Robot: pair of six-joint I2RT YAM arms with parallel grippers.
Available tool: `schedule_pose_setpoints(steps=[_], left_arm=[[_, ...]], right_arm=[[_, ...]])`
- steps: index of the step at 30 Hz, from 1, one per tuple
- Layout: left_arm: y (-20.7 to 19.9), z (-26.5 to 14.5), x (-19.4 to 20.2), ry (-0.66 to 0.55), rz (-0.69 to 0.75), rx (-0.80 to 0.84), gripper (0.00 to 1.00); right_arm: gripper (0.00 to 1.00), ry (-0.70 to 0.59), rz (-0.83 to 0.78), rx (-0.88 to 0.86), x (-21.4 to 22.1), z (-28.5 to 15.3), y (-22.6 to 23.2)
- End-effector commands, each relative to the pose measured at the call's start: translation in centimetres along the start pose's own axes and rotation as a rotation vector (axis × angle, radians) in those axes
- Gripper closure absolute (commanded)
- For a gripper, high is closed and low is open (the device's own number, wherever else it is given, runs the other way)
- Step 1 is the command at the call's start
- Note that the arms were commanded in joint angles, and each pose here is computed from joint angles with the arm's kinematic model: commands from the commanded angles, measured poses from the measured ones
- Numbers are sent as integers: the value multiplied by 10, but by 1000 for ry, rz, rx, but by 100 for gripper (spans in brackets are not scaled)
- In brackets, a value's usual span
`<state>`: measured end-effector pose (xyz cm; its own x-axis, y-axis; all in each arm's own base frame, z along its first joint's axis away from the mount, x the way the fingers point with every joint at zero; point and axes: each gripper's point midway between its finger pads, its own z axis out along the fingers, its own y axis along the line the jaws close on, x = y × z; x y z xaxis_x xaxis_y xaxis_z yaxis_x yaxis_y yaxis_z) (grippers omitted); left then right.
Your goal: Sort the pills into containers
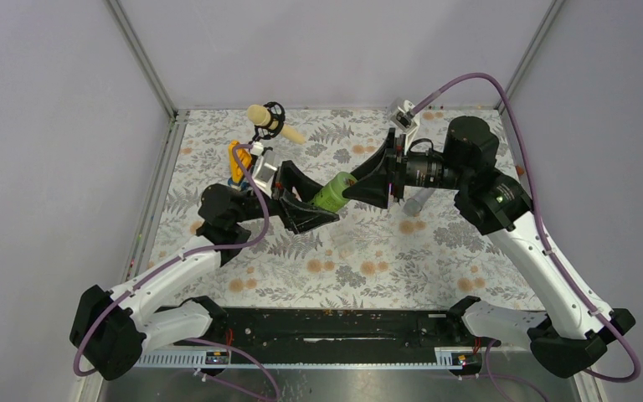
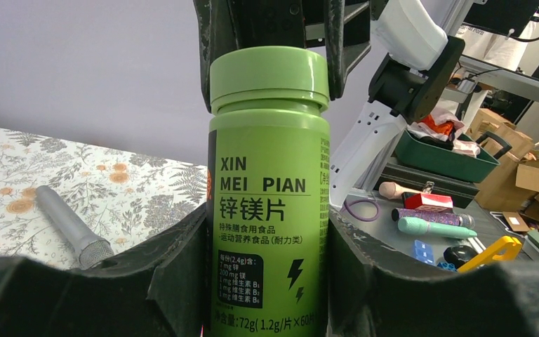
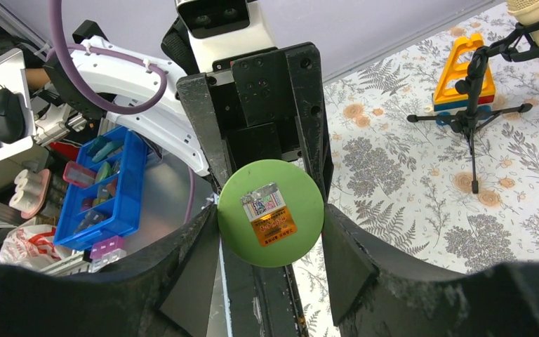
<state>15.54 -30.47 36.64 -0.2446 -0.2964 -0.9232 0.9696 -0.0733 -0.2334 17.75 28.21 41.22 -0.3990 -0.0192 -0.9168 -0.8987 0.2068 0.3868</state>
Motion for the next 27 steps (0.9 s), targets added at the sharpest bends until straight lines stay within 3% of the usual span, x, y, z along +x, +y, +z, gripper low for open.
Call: schedule_pose_setpoints(steps=[1, 11, 27], left_arm=[[-44, 6, -60, -142, 217, 135, 100], [-40, 7, -67, -174, 234, 97, 100], [-15, 21, -67, -89, 229, 20, 100]], right_arm=[[78, 2, 4, -1, -5, 1, -3], [78, -43, 123, 44, -24, -2, -1], [78, 102, 76, 92, 16, 6, -18]])
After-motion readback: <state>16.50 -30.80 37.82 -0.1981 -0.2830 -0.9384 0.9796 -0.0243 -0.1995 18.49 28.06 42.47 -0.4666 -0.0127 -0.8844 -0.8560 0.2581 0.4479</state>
